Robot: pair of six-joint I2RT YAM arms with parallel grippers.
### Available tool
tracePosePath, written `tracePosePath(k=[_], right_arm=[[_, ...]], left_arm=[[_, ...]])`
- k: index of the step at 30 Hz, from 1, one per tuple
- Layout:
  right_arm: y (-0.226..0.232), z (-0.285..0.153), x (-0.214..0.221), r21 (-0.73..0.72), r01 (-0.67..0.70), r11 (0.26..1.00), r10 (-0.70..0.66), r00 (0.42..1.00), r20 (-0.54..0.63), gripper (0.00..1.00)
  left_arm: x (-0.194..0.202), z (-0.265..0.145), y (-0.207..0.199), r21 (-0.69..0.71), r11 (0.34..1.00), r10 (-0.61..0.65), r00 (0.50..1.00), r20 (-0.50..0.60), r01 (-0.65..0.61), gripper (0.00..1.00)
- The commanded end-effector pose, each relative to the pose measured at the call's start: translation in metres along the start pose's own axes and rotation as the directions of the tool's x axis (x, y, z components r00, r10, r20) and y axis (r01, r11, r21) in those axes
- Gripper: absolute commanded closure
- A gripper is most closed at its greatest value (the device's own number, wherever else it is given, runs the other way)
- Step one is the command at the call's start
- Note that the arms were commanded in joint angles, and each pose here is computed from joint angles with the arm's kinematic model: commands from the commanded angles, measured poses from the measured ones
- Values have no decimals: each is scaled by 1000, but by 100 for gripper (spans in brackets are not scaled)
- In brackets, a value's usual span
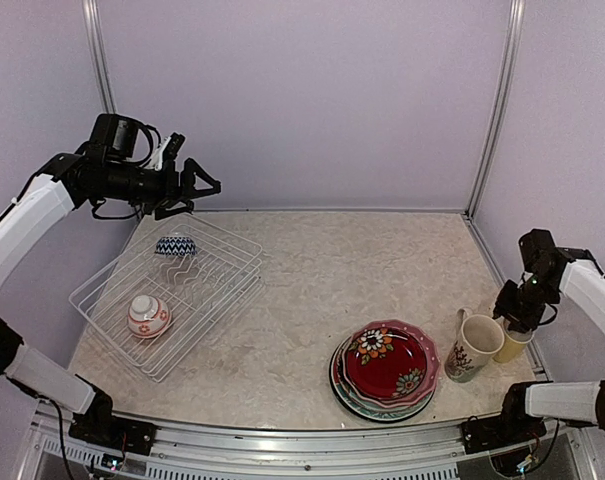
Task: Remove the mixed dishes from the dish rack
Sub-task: Place the cup at the corner of the board, then grab the bowl from the dish rack.
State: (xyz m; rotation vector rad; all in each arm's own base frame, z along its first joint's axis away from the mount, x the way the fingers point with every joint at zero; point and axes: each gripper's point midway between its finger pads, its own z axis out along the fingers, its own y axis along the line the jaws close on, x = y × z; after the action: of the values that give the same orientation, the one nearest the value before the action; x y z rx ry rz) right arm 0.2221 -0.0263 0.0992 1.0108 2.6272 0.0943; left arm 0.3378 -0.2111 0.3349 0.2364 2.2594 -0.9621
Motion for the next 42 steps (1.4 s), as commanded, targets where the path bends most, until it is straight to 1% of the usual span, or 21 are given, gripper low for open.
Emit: tracePosePath(k=[1,5,9,14,16,17,19,23,25,27,28,30,33,37,42], right_arm=[[-2,-23,-9,-1,3,1000,-2,999,47,54],[5,-48,-22,-42,29,999,-23,991,129,39],[14,-64,-31,-89,89,992,-72,980,186,21],[49,-83,-38,-253,200,947,-138,960,243,9],[58,-97,-49,-292,206,934,-110,944,312,4],[59,-106,-58,-306,183,934,-64,931,360,1],[69,-131,-70,-378,189,906,0,895,446,0],[85,-179,-78,-530,270,804,118,801,586,0],[90,-191,-74,-580,324,747,160,760,630,0],[102,-207,-70,-627,407,665,179,728,662,0],[108,-211,-67,-642,436,631,173,727,664,0],[118,-206,-62,-663,464,587,143,748,649,0],[135,-194,-52,-676,515,527,42,779,626,0],[142,-173,-48,-652,554,517,-52,781,622,0],[146,-163,-47,-648,578,496,-74,772,631,0]], left_arm=[[1,5,9,-7,1000,-17,1000,-12,17,1],[0,5,17,-29,999,-29,1000,-9,29,1],[-3,5,26,-59,998,-36,999,2,36,1],[-4,6,41,-115,992,-47,999,14,48,1],[-6,7,48,-132,990,-53,998,20,56,1],[-6,8,52,-141,988,-58,998,22,61,1],[-8,9,62,-164,984,-68,997,32,72,1],[-9,11,82,-221,971,-82,996,36,88,1],[-7,14,90,-258,962,-85,996,28,89,1],[-1,18,101,-303,948,-100,995,17,100,1],[4,20,107,-325,939,-115,993,7,111,1],[21,22,121,-373,917,-160,987,-17,142,1],[52,18,144,-461,867,-239,970,-51,190,1],[88,-4,170,-586,775,-345,935,-77,237,1],[124,-27,201,-702,643,-494,866,-75,305,1]])
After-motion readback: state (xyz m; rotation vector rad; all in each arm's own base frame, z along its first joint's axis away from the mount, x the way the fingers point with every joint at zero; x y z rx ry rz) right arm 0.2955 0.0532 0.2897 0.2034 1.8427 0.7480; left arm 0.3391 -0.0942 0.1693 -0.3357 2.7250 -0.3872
